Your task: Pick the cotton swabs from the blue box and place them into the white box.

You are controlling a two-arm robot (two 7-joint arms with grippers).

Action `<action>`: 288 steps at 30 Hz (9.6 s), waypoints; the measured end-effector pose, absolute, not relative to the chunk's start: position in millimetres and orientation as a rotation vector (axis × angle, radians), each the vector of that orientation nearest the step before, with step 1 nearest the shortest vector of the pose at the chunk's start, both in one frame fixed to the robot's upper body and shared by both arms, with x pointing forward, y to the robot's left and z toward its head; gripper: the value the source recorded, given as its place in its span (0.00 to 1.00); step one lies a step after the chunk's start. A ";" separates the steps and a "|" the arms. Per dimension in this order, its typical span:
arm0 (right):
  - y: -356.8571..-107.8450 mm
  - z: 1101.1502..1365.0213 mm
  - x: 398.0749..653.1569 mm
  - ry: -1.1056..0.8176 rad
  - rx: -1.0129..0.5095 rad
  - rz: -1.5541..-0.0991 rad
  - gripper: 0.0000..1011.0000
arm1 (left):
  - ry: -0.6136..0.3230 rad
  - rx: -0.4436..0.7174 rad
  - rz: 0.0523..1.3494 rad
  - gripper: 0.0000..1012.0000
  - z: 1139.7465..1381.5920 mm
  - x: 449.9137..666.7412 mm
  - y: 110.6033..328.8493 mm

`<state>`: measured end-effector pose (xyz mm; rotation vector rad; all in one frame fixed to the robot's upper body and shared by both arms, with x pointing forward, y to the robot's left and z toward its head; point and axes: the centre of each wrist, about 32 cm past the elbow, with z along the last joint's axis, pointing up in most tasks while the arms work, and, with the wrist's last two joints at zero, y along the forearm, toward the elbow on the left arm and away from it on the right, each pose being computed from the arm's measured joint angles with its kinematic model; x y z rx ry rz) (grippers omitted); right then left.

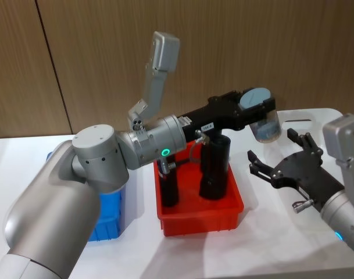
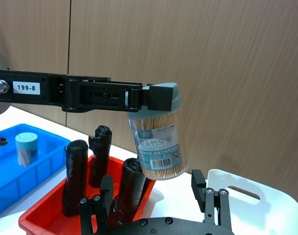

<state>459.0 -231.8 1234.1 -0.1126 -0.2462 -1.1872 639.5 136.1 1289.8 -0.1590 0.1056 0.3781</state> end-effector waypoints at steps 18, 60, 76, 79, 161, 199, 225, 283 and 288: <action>-227.0 1235.8 467.0 -0.323 -0.152 -1.207 0.99 | 0.106 -0.159 0.378 0.66 1289.8 639.5 136.1; -221.3 1239.9 485.2 -0.394 -0.193 -1.209 0.91 | 0.106 -0.159 0.378 0.66 1289.8 639.5 136.1; -221.3 1242.3 488.9 -0.399 -0.185 -1.208 0.62 | 0.104 -0.161 0.379 0.66 1289.9 639.5 136.3; -221.1 1242.8 489.7 -0.400 -0.181 -1.208 0.62 | 0.104 -0.162 0.379 0.66 1289.9 639.5 136.3; -295.1 1189.8 552.8 -0.028 -0.259 -1.502 0.62 | 0.106 -0.159 0.378 0.99 1289.8 639.5 136.2; -315.2 1177.8 562.9 0.039 -0.214 -1.524 0.99 | 0.106 -0.159 0.378 0.99 1289.8 639.5 136.1; -284.5 1178.1 517.1 -0.038 -0.129 -1.409 0.99 | 0.016 -0.067 0.638 0.99 1255.6 602.9 162.4; -237.2 1188.0 446.8 -0.078 0.019 -1.224 0.99 | -0.269 0.060 1.123 0.99 1204.6 491.9 198.3; -237.3 1185.6 454.8 -0.080 0.000 -1.213 0.99 | -0.268 0.060 1.124 0.99 1204.6 492.0 198.4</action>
